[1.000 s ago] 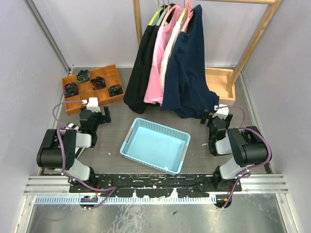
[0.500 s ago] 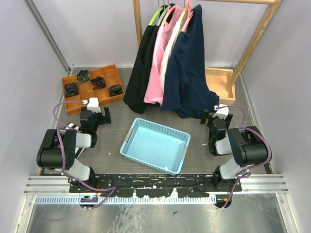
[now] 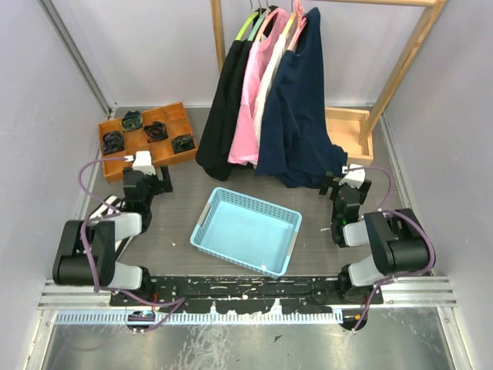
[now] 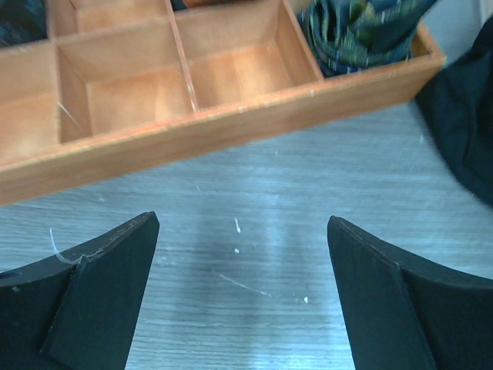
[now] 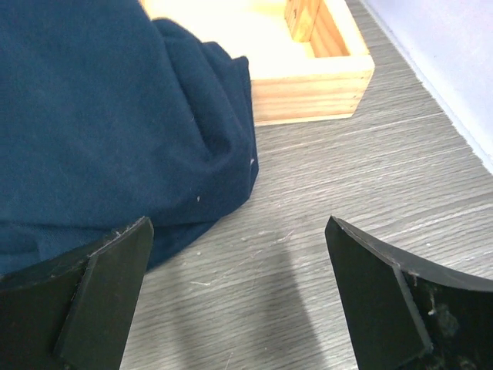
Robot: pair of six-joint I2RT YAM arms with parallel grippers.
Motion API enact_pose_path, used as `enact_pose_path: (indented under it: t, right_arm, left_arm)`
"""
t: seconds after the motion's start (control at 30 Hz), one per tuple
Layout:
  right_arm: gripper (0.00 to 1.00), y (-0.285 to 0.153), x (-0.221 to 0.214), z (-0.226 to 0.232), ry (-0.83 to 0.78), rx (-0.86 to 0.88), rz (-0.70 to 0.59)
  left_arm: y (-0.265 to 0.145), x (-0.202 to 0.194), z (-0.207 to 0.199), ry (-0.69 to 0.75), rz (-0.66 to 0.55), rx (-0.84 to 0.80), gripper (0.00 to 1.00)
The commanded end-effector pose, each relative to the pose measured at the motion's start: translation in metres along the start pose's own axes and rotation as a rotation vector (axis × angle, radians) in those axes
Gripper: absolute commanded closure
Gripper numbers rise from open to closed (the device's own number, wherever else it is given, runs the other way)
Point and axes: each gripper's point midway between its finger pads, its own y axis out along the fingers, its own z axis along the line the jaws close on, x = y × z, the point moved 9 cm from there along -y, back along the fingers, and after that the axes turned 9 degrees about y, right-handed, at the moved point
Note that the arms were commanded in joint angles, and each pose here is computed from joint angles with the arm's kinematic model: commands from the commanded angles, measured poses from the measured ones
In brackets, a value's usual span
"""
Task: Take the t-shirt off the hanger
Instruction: Pick up the hanger from the clothesline.
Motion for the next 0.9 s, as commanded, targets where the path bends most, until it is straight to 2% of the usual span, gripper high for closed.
enact_pose_path:
  t: [0.0,0.1,0.2,0.3,0.5,0.7,0.87]
  right_arm:
    - [0.00,0.008,0.037,0.003,0.065,-0.095,-0.045]
    - [0.00,0.011,0.061,0.005,0.180,-0.237,0.001]
    - [0.00,0.010,0.091,0.014,0.223,-0.226,0.009]
    - [0.00,0.002,0.118,0.023,0.264,-0.142,-0.013]
    - [0.00,-0.021,0.179,0.045,0.343,0.076,-0.032]
    - [0.00,-0.043,0.231,0.054,0.359,0.183,-0.067]
    - [0.00,-0.059,0.277,0.060,0.332,0.258,-0.102]
  left_arm:
    - [-0.009,0.041,0.010,-0.072,-0.022,0.083,0.02]
    - [-0.020,0.068,0.011,-0.138,-0.043,0.080,0.02]
    - [-0.033,0.091,0.013,-0.244,-0.084,0.113,0.02]
    - [-0.049,0.112,0.015,-0.372,-0.124,0.139,0.02]
    - [-0.082,0.169,0.003,-0.423,-0.199,-0.076,0.02]
    - [-0.109,0.194,-0.001,-0.511,-0.324,-0.165,0.02]
    - [-0.117,0.215,-0.001,-0.531,-0.284,-0.193,0.02]
